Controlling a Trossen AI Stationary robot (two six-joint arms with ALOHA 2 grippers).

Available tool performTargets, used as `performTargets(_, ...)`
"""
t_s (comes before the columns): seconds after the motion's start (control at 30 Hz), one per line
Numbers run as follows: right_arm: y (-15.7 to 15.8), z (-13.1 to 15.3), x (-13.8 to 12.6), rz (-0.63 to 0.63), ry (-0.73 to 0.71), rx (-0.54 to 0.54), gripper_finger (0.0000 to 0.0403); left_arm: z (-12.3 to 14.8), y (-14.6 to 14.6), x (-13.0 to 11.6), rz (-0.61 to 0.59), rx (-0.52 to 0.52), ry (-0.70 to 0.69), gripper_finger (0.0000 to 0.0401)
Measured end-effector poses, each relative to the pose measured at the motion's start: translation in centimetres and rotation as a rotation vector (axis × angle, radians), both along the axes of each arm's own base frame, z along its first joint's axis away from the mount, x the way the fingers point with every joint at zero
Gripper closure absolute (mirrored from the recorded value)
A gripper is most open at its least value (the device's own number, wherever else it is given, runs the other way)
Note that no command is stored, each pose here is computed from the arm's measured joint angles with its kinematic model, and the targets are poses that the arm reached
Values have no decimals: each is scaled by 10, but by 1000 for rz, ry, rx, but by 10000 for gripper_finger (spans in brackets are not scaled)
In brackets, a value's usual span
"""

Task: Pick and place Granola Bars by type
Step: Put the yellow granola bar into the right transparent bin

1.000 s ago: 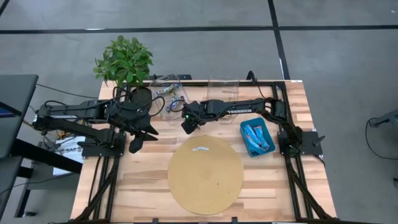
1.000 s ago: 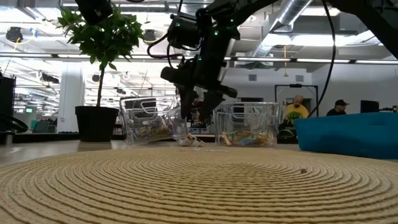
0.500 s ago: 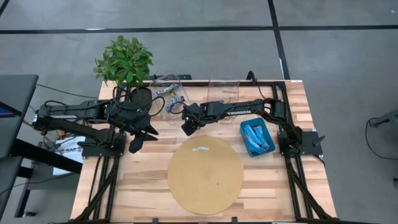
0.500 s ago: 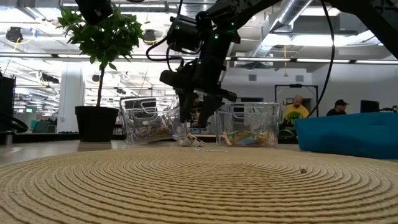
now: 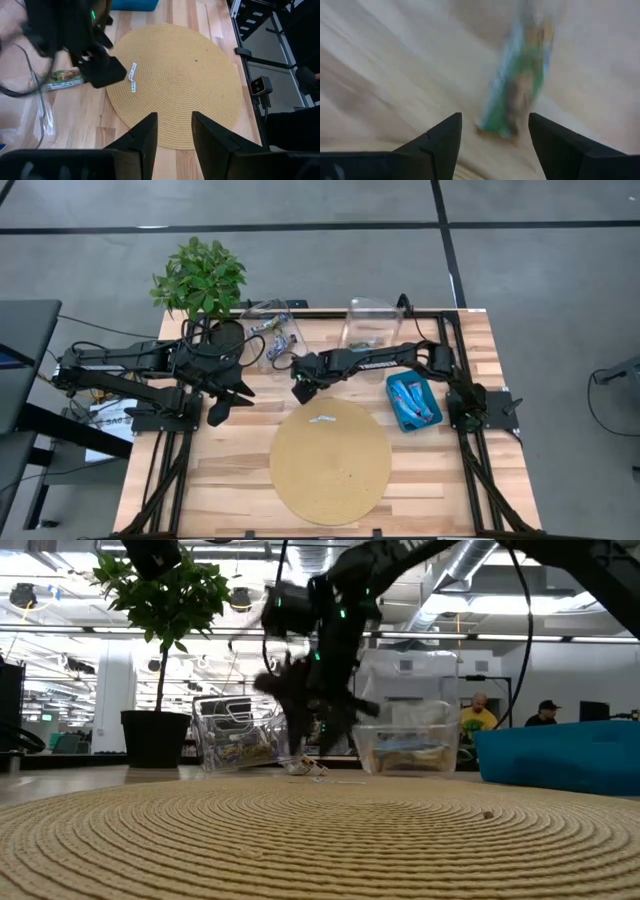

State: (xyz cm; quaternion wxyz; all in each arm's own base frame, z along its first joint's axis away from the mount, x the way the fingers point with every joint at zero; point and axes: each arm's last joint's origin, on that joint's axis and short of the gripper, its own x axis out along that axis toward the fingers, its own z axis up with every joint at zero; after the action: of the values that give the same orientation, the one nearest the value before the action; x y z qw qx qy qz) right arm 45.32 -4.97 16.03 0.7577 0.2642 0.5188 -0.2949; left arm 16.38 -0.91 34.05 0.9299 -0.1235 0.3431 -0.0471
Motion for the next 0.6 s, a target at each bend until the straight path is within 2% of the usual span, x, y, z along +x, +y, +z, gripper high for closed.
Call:
performTargets(0.1, -1, 16, 3, 19, -40, -38, 180, 0, 0, 0, 0, 0, -3, 290)
performTargets(0.2, -3, 17, 3, 36, -9, -48, 180, 0, 0, 0, 0, 0, -3, 290)
performTargets(0.6, -12, 35, 7, 52, -31, -94, 180, 0, 0, 0, 3, -4, -3, 290)
